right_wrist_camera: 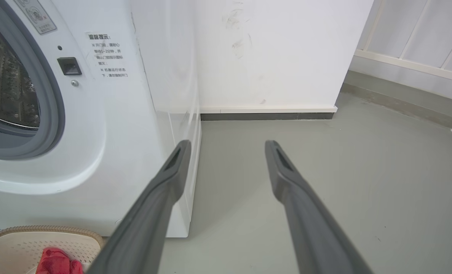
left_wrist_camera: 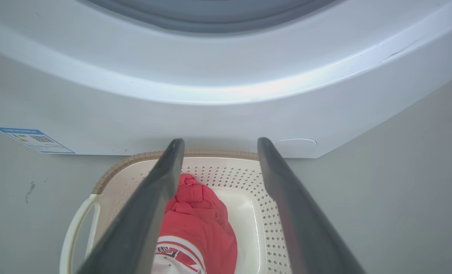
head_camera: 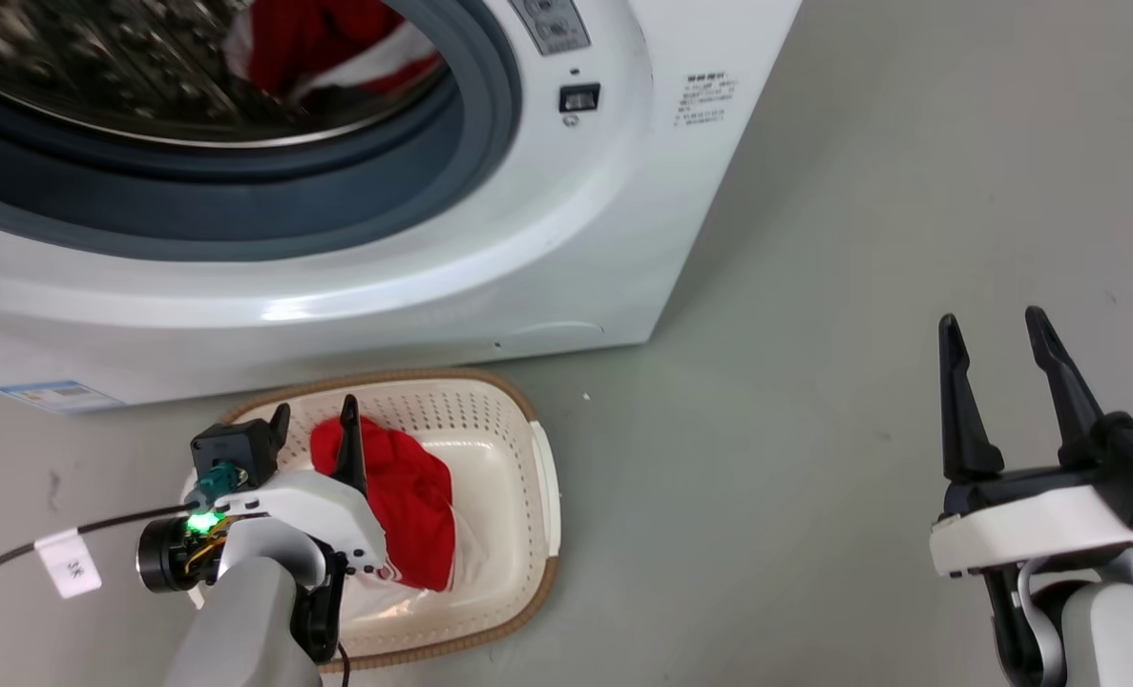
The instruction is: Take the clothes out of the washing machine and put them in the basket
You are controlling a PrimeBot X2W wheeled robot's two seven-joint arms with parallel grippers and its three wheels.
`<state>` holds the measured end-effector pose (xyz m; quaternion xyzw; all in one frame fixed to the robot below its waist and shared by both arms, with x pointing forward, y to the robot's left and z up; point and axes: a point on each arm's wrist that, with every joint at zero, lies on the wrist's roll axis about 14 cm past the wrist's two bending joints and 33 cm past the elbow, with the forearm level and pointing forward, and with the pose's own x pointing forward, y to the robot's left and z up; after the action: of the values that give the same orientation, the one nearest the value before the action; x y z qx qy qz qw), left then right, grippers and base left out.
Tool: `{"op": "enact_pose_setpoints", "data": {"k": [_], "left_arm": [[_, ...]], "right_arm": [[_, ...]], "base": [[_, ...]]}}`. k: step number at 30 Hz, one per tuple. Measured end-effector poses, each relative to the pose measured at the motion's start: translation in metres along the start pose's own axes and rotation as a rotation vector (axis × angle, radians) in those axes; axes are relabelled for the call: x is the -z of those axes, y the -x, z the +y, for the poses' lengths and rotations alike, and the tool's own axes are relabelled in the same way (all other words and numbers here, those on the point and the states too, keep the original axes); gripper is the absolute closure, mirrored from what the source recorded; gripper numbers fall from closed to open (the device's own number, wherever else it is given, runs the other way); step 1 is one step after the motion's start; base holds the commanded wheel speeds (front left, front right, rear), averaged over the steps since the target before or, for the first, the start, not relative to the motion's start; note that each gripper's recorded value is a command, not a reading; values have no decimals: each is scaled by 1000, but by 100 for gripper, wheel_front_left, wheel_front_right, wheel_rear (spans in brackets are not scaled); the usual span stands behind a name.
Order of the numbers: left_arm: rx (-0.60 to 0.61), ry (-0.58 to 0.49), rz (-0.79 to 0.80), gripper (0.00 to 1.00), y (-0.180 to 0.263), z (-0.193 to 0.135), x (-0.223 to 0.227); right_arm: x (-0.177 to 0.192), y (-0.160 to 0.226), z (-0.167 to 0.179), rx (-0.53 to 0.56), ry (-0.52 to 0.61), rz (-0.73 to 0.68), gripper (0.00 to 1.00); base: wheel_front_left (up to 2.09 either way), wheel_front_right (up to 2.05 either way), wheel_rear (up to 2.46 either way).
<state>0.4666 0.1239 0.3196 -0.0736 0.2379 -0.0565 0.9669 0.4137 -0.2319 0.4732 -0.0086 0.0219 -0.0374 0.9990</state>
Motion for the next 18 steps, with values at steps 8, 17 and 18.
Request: {"op": "enact_pose_setpoints", "data": {"k": [8,17,18], "left_arm": [[1,-29,-262,0,29,0,-79],[46,-112,-473,0,34,-7,-156],[54,-124,-492,0,31,-9,-166]], "right_arm": [[-18,13,7,-20,-10,-29,0],[-24,26,0,2,-25,-35,0],[-23,28,-1,6,-25,-32,0]], "base": [[0,0,0],[0,0,0],[0,0,0]]}}
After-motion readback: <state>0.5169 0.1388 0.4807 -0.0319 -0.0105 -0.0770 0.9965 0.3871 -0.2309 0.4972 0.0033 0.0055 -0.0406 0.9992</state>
